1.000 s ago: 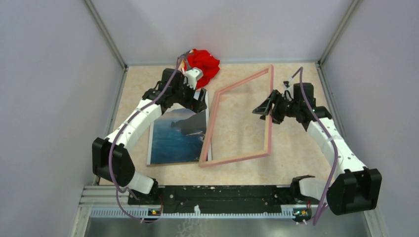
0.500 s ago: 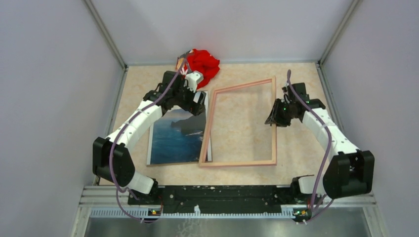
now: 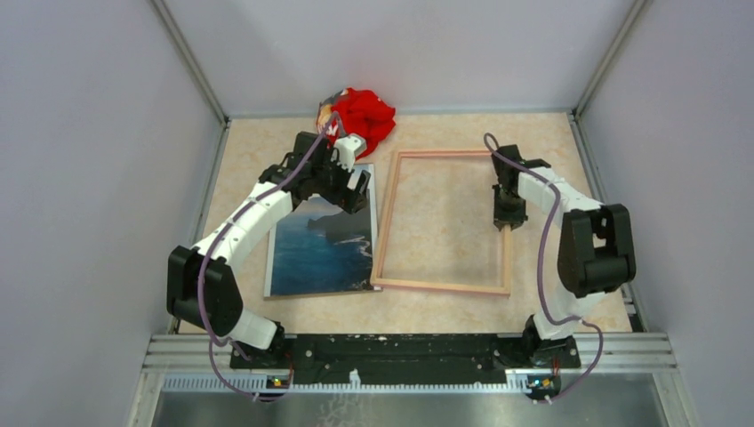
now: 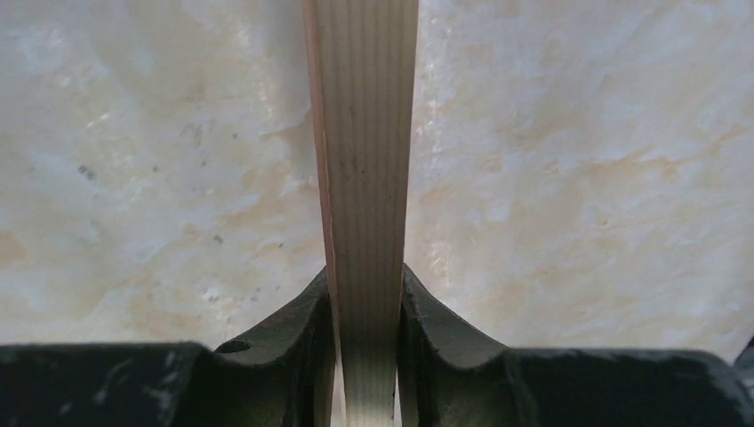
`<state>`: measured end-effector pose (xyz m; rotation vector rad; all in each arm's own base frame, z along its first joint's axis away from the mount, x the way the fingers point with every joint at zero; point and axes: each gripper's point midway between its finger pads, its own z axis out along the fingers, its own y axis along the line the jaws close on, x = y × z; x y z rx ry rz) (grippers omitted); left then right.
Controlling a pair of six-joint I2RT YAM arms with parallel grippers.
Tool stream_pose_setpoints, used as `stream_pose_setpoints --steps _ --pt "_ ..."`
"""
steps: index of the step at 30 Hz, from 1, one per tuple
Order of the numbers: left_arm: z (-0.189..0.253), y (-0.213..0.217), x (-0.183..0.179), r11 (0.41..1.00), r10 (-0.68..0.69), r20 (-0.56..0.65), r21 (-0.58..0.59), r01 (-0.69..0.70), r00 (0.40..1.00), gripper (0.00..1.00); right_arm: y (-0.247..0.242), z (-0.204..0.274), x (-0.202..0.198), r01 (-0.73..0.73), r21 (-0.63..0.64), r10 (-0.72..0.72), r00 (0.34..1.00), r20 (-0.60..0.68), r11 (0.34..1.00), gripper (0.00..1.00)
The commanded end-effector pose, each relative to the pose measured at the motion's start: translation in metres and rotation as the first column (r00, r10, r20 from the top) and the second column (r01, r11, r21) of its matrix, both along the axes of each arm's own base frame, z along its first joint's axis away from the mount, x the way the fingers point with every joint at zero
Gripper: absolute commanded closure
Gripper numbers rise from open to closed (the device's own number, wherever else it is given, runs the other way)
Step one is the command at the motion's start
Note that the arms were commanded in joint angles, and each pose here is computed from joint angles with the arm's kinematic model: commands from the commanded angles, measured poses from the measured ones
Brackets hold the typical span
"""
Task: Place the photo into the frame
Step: Turn over the photo frame at the center of the board, then move the photo frame to the center of the board.
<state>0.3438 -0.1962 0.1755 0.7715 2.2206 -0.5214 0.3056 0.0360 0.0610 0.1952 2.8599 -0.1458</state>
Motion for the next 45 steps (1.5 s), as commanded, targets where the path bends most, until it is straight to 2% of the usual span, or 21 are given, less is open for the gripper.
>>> stream_pose_setpoints --steps 1,6,10,15,19,22,26,30,33,40,45 --pt "0.0 0.001 -0.003 1.0 -0.019 0.013 0.008 0.019 1.0 0.02 -0.028 0.002 0.017 -0.009 -0.243 0.009 1.0 -0.003 0.97 0.77" --pt "-0.009 0.003 -0.007 0.999 -0.032 -0.012 0.028 0.032 0.999 0.02 -0.036 -0.01 0.02 -0.026 -0.364 0.01 0.999 -0.047 0.931 0.71" --pt "-0.012 0.004 -0.009 0.998 -0.043 -0.014 0.037 0.044 0.999 0.02 -0.038 -0.014 0.022 -0.013 -0.397 -0.006 0.999 -0.045 0.918 0.48" --pt "-0.017 0.005 -0.013 0.997 -0.06 -0.029 0.045 0.061 0.998 0.02 -0.044 -0.005 0.029 0.015 -0.437 -0.02 1.0 -0.006 0.899 0.36" --pt "-0.015 0.009 -0.014 0.996 -0.059 -0.039 0.058 0.061 0.998 0.02 -0.029 0.036 0.05 0.098 -0.382 -0.041 0.987 0.154 0.919 0.28" --pt "-0.013 0.02 -0.008 0.998 -0.022 -0.039 0.058 0.024 0.999 0.02 0.028 0.072 0.067 0.056 -0.234 0.019 0.951 0.308 0.971 0.22" --pt "-0.013 0.052 0.007 0.996 0.07 -0.056 0.053 -0.067 0.996 0.02 0.127 0.087 0.068 -0.076 -0.072 0.098 0.914 0.393 0.995 0.23" --pt "-0.018 0.098 0.02 0.983 0.178 -0.103 0.054 -0.173 0.979 0.02 0.213 0.07 0.059 -0.181 0.065 0.141 0.905 0.401 0.981 0.24" --pt "-0.023 0.124 0.021 0.97 0.233 -0.102 0.092 -0.224 0.967 0.02 0.261 0.045 0.051 -0.236 0.102 0.183 0.909 0.375 0.966 0.27" --pt "-0.028 0.15 0.009 0.956 0.266 -0.065 0.148 -0.255 0.962 0.02 0.312 0.011 0.049 -0.288 0.118 0.234 0.911 0.34 0.95 0.29" --pt "-0.028 0.161 0.009 0.948 0.288 -0.058 0.157 -0.276 0.956 0.02 0.314 -0.007 0.043 -0.283 0.114 0.235 0.919 0.315 0.952 0.35"
